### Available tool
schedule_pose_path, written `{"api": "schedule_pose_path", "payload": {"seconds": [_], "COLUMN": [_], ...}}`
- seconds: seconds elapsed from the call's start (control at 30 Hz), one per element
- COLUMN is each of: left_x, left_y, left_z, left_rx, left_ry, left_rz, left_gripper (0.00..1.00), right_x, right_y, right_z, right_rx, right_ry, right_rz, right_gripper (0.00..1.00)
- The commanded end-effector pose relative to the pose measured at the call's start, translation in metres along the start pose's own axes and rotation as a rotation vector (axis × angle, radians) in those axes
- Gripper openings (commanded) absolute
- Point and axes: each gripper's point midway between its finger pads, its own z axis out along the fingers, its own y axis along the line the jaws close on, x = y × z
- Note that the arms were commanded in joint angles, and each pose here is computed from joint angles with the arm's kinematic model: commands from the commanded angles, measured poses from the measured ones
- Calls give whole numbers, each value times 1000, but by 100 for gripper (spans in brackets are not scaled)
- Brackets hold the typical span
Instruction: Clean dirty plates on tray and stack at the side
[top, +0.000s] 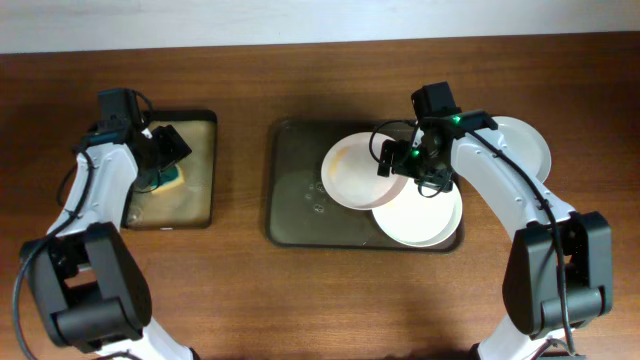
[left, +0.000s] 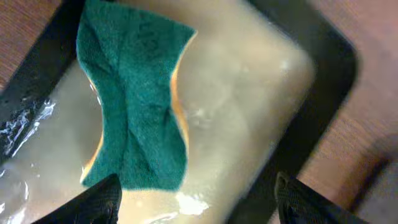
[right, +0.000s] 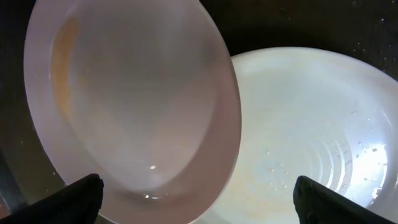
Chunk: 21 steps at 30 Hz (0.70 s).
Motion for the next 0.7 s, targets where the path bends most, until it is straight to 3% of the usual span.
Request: {"api": "schedule_pose_path", "payload": {"seconds": [0.0, 0.03, 0.07, 0.2, 0.27, 0.4, 0.5, 0.6, 0.67], "left_x": [-29, -29, -26, -14, -9, -9, -6, -4, -2], "left_y": [-24, -25, -25, -20, -17, -17, -16, -15, -16], "left_z": [-72, -84, -93, -94, -94, -93, -93, -93, -93], "left_rx": [105, 112, 113, 92, 84, 83, 79, 73, 74], "left_ry": [-148, -164, -166, -120, -102, -99, -90, -79, -75], "left_rz": [34, 35, 36, 31, 29, 28, 27, 26, 30], "left_gripper": [77, 82, 100, 99, 100, 99, 99, 99, 99], "right_x": [-6, -6, -5, 8, 13, 15, 13, 13, 9], "right_y": [-11, -13, -13, -23, -26, -26, -22, -14, -13], "right_z": [1, 1, 2, 16, 26, 36, 41, 47, 46], "right_rx": [64, 72, 73, 89, 83, 64, 47, 36, 44], "right_ry": [-30, -36, -35, -9, -7, -15, -35, -48, -68], "right_rz": [85, 111, 130, 211, 215, 235, 229, 218, 207], "right_gripper": [99, 98, 99, 97, 86, 81, 69, 44, 13]}}
